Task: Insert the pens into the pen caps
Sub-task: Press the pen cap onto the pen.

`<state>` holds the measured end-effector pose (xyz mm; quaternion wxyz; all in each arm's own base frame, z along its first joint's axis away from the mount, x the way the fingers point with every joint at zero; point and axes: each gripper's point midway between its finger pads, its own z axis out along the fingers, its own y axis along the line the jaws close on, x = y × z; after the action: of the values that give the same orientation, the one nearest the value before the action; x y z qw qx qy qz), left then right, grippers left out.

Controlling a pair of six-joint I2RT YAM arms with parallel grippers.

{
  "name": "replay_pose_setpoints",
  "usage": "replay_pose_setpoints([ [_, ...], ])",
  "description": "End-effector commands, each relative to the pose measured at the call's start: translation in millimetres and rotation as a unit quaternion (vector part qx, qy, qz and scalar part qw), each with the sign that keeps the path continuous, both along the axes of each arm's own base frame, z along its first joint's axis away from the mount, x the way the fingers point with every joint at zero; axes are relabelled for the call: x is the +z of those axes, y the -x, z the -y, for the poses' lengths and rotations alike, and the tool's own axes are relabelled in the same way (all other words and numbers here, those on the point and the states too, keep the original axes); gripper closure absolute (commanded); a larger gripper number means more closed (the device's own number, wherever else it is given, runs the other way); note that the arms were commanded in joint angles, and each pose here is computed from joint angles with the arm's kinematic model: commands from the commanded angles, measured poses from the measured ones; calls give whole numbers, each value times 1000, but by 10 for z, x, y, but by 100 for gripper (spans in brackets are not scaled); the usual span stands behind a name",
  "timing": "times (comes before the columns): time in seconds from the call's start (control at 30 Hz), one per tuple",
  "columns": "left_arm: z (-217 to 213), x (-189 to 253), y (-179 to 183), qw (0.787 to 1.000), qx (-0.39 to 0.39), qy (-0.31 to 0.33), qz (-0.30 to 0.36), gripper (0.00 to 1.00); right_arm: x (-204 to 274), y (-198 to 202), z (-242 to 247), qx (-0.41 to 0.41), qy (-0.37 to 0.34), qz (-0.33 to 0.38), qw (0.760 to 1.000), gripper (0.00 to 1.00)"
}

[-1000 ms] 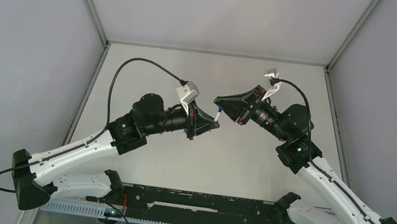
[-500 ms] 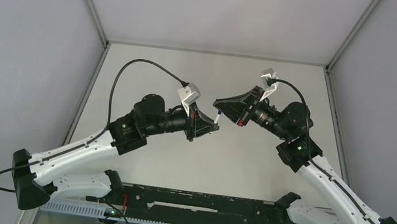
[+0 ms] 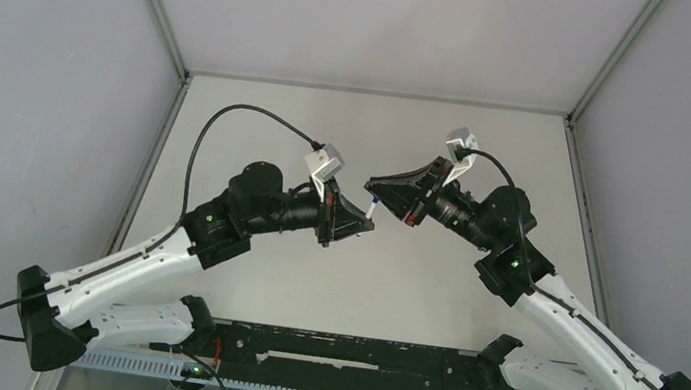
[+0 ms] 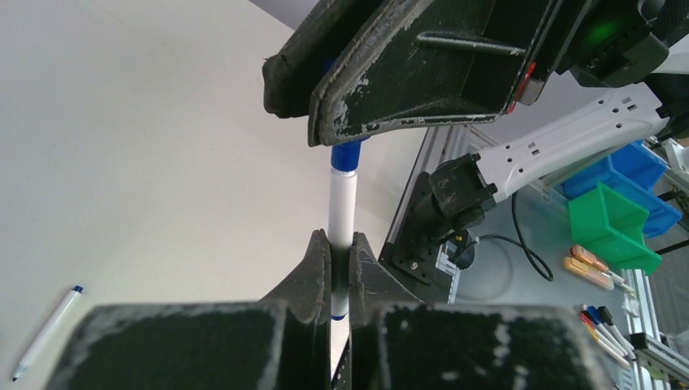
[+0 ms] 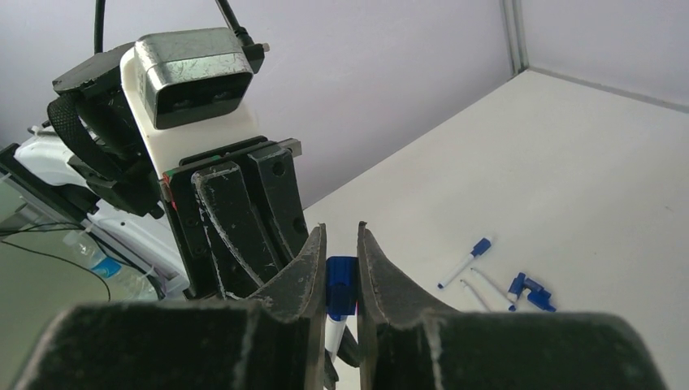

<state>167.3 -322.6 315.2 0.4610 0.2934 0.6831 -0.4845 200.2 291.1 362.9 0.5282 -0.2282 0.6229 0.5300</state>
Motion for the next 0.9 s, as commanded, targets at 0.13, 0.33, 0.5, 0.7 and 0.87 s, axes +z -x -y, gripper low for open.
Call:
replay_pose_setpoints([
  [0.13, -257, 1240, -160, 979, 56, 169, 102, 100, -898, 356, -252, 64, 76, -92, 991, 100],
  [0.33, -306, 1360, -190, 974, 67, 187, 110, 100, -1116, 455, -337, 72, 83, -116, 987, 100],
  [0.5, -379, 1471, -255, 969, 81, 199, 122, 100, -1336, 548, -314, 76, 106, -132, 983, 100],
  [0.7, -427, 1647, -284, 962, 86, 220, 135, 100, -1567, 698, -360, 92, 147, -137, 975, 100],
  [0.87, -482, 1810, -293, 956, 89, 238, 145, 100, -1755, 803, -394, 96, 163, -146, 971, 100],
])
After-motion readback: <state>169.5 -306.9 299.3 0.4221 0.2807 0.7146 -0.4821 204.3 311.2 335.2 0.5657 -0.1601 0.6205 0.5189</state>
